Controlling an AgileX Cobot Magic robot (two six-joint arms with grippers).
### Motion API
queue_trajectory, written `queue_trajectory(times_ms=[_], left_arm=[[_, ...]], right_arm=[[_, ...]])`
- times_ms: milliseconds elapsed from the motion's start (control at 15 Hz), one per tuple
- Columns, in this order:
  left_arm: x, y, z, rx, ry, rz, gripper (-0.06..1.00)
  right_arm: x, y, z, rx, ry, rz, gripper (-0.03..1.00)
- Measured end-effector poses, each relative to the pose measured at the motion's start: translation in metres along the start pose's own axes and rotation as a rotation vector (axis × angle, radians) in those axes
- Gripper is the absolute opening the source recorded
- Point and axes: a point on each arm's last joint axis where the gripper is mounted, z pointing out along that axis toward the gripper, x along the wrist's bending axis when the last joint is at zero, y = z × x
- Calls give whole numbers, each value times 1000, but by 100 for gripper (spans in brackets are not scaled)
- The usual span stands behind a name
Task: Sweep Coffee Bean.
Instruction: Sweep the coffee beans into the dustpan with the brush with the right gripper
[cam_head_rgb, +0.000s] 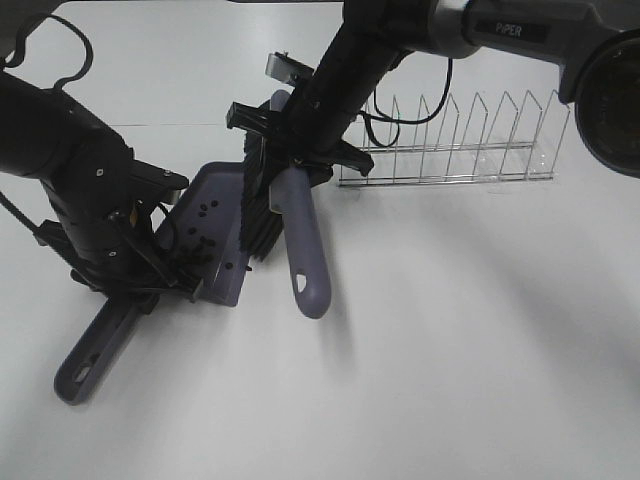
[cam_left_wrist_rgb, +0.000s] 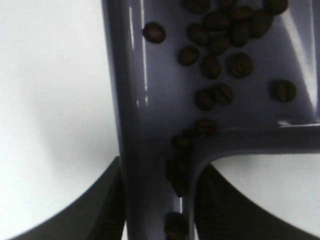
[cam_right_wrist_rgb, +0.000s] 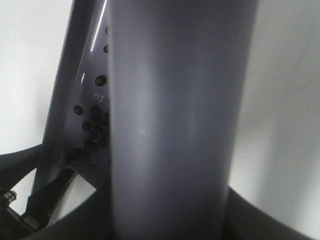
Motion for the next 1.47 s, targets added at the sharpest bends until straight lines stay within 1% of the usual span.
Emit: queue_trajectory(times_ms=[200,333,467,533,600,667,800,867,933,1000,1200,1467], left_arm=[[-1,0,0,-5,-8,-6,35],[-1,1,0,-6,-10,-9,35],[-1,0,0,-5,-13,-13,35],[-1,0,0,-5,-15,-15,35],[-1,0,0,-5,-15,-15,35],[-2,0,0,-4,-17,-18,35],[-2,0,0,-4,-19,-26,35],[-2,0,0,-3,-18,-46,35],[-2,0,0,0,-18,-73,35],[-2,0,0,0,-18,-80,35],[-1,0,-4,-5,-21,-97,35],[3,-6,-17,38,-2,-97,35]], right_arm=[[2,-1,-27,-12,-116,-81,28],[-6,-2,-34,-10,-233,-117,28],[-13,0,-36,-24,-320,-144,28],[-16,1,-37,-31,-356,-151,28],[-18,2,-38,-34,-370,-151,28],[-21,3,-39,-43,-417,-164,28],[-27,5,-41,-53,-479,-186,28],[-31,6,-39,-53,-516,-194,28],[-34,7,-37,-51,-538,-200,28],[-35,7,-37,-50,-543,-202,28],[-31,6,-35,-53,-548,-213,28],[-28,7,-36,-60,-543,-217,28]])
